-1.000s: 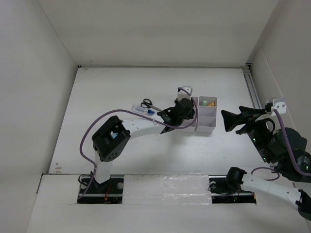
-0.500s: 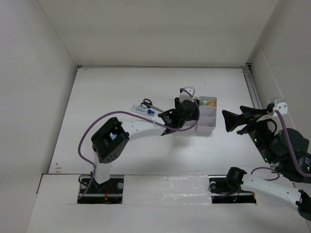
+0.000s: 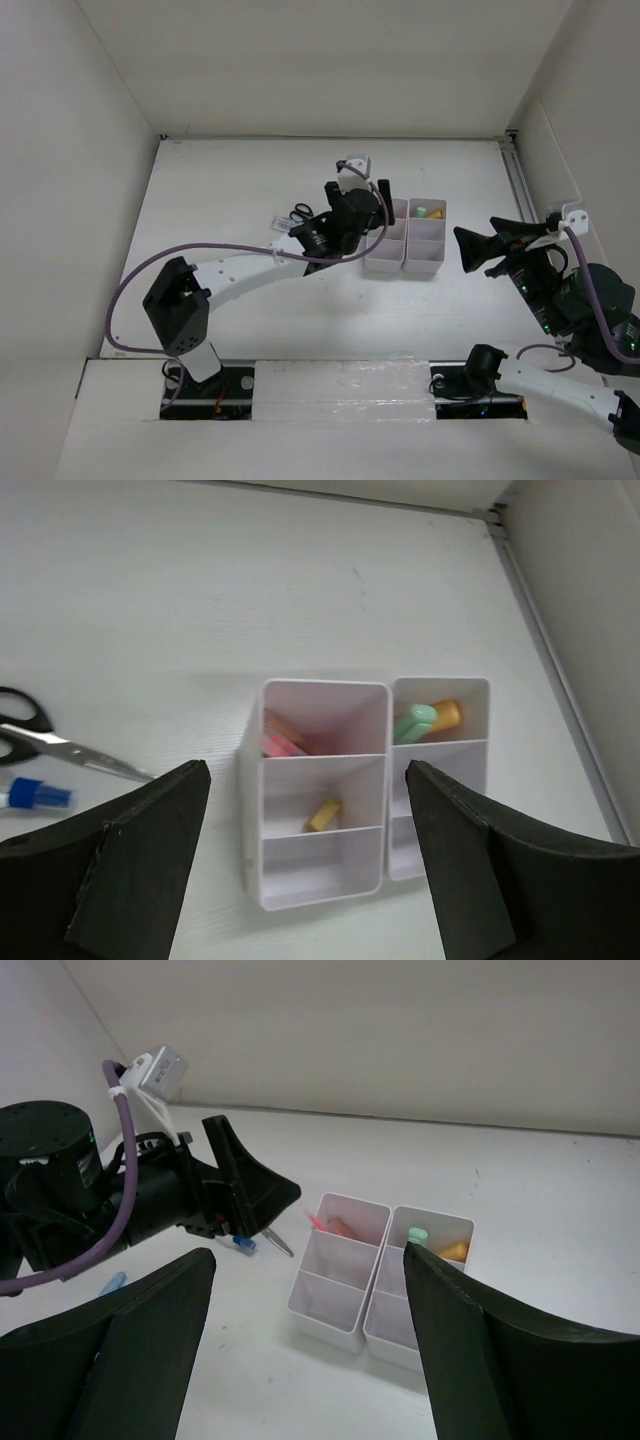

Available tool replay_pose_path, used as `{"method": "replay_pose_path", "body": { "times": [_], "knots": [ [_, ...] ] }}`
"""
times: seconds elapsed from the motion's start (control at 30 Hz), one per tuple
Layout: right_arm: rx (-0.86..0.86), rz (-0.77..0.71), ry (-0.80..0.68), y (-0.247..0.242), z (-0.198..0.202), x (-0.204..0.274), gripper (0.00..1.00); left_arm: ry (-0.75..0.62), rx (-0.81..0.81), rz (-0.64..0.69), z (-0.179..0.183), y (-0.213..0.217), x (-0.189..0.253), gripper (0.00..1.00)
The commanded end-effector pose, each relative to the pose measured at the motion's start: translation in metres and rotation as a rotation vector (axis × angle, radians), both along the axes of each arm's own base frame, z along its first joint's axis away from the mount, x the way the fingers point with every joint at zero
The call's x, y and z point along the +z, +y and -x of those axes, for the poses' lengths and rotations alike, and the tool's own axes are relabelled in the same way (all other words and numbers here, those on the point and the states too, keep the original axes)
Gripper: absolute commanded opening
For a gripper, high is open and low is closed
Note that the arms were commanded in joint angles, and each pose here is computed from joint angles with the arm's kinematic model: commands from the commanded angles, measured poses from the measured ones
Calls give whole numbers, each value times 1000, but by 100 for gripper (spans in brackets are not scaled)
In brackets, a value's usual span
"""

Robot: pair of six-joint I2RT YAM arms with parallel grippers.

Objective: Sort the stationery into containers
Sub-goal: Place the stationery into the container, then grab a piece of stationery with the left arm

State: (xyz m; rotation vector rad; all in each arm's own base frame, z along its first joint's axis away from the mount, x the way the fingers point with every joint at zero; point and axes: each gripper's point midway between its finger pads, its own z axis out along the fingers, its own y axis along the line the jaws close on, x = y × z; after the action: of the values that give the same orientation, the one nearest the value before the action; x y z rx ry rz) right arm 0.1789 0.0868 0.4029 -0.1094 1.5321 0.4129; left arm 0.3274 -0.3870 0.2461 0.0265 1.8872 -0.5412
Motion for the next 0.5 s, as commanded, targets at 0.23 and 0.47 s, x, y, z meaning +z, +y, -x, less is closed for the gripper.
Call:
{"method": "replay_pose_path", "body": {
  "times": [0.23,0.47],
  "knots": [
    [25,-8,-28,15,-7,11,82,53,209,-42,-10,79,2,78],
    [59,8,-30,27,-8,9,82,137,319,-70,-16,127,-26,79]
  ]
}}
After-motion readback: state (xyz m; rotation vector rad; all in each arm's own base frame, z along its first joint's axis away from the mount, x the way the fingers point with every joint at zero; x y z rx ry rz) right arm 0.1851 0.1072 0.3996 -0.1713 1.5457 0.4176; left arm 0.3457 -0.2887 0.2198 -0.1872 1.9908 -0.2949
